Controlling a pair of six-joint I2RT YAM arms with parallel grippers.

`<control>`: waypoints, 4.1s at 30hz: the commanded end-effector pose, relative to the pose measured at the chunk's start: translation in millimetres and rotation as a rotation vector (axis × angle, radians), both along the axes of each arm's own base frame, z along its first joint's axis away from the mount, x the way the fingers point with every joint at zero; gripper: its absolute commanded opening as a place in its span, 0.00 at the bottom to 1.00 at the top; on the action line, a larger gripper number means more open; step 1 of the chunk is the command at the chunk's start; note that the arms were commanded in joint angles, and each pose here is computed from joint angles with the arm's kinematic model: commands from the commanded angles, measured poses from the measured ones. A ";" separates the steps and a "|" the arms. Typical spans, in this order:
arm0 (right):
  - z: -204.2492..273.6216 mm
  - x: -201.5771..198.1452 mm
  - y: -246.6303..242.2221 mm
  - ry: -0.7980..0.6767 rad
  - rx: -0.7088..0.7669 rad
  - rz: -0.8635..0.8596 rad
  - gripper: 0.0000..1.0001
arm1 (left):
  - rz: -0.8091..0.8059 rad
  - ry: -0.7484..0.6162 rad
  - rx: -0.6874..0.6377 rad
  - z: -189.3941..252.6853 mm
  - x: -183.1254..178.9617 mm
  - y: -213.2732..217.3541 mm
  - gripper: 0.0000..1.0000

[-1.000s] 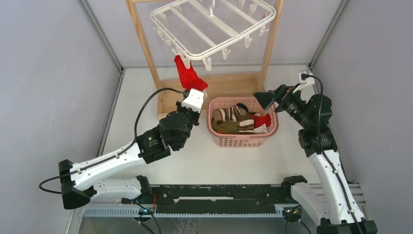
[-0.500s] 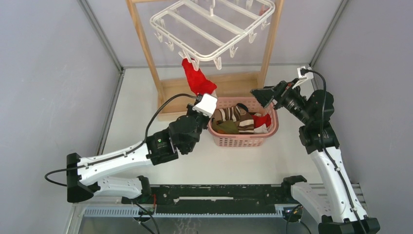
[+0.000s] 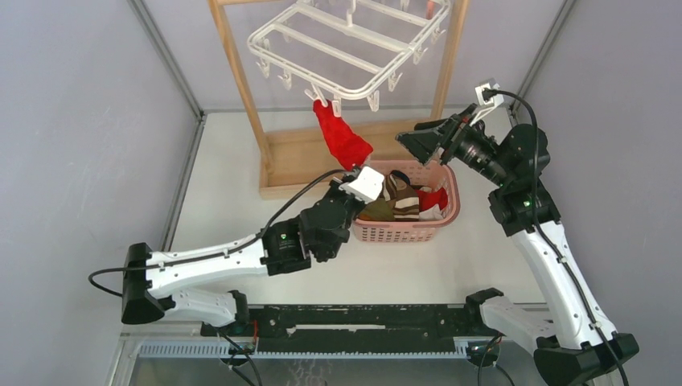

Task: Remove the socks clipped to the hanger
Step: Remove the sock from the hanger.

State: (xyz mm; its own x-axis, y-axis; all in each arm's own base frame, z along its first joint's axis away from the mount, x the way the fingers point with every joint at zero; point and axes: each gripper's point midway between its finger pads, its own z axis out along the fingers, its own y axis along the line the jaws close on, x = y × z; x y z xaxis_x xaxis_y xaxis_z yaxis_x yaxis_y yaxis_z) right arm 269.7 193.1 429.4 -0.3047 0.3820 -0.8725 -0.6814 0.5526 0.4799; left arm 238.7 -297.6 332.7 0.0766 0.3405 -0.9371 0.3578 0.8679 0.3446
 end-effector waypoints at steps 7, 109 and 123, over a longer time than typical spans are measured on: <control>34.2 -7.3 -10.5 -0.107 -0.036 -0.031 0.89 | -0.020 -0.070 -0.023 43.3 6.9 -39.8 0.02; -62.8 -4.2 80.6 0.167 0.114 0.526 0.00 | -0.306 0.183 -0.485 43.0 2.5 33.6 1.00; -65.7 0.5 86.8 0.179 0.108 0.519 0.00 | -0.196 0.121 -0.576 84.7 39.2 60.9 1.00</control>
